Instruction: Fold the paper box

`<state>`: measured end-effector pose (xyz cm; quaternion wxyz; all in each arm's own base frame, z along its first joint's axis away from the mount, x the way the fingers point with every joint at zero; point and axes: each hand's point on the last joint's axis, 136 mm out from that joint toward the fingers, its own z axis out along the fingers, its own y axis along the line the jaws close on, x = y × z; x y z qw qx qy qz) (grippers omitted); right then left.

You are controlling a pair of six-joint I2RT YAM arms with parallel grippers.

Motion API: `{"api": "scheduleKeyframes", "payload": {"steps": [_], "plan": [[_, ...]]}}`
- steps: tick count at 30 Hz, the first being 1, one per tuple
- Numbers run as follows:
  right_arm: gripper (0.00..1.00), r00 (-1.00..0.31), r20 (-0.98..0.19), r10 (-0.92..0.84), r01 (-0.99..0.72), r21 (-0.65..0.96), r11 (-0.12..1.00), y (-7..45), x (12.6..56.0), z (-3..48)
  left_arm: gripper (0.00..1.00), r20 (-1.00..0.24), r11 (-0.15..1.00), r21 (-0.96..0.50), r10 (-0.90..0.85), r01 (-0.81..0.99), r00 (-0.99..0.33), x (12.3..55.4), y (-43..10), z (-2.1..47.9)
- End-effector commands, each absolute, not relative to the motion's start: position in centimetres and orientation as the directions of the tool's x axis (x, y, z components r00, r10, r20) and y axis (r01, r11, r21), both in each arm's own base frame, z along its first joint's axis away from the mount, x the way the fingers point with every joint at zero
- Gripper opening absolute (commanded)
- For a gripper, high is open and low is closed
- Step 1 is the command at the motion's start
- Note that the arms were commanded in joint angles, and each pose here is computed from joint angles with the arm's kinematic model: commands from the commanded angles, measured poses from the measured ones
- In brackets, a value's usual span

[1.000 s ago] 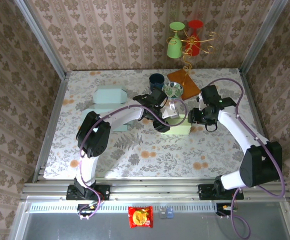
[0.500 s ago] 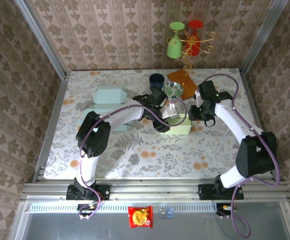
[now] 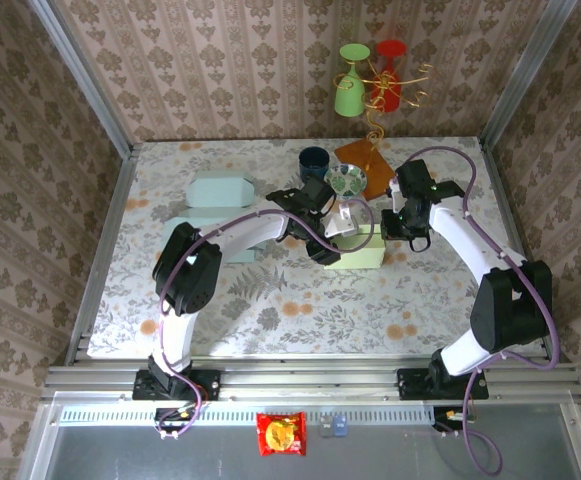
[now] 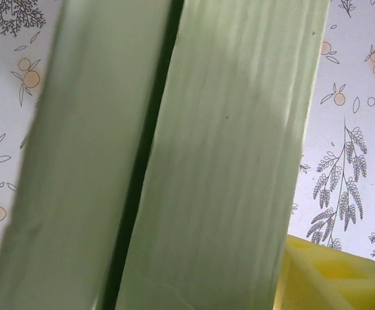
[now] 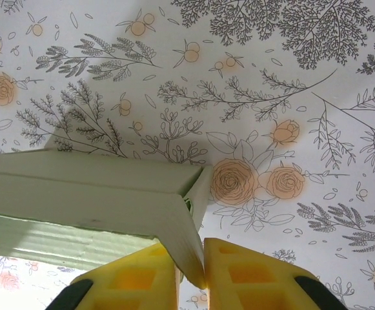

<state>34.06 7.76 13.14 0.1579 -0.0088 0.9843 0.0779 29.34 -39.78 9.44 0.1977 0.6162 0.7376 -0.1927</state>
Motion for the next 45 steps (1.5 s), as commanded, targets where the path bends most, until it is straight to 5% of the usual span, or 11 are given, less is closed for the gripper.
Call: {"api": "scheduleKeyframes", "payload": {"steps": [1,10,26,45], "plan": [[0.16,-0.95,-0.313,-0.024,-0.066,0.123,0.99,7.8,34.2,13.7,0.59,-0.515,0.151,-0.045,0.843,0.988,-0.152,29.2,-39.9,9.5],[0.0,-0.951,-0.306,-0.051,-0.078,0.077,0.994,7.8,33.8,13.4,0.56,-0.516,0.156,-0.041,0.843,0.987,-0.154,29.3,-40.0,9.6],[0.0,-0.947,-0.32,-0.003,-0.025,0.065,0.998,7.5,32.0,11.8,0.49,-0.519,0.172,-0.042,0.838,0.984,-0.168,29.4,-40.2,9.7],[0.0,-0.935,-0.355,0.025,0.008,0.05,0.999,8.0,31.9,11.9,0.66,-0.612,0.279,-0.029,0.754,0.96,-0.238,29.8,-39.6,13.0]]}}
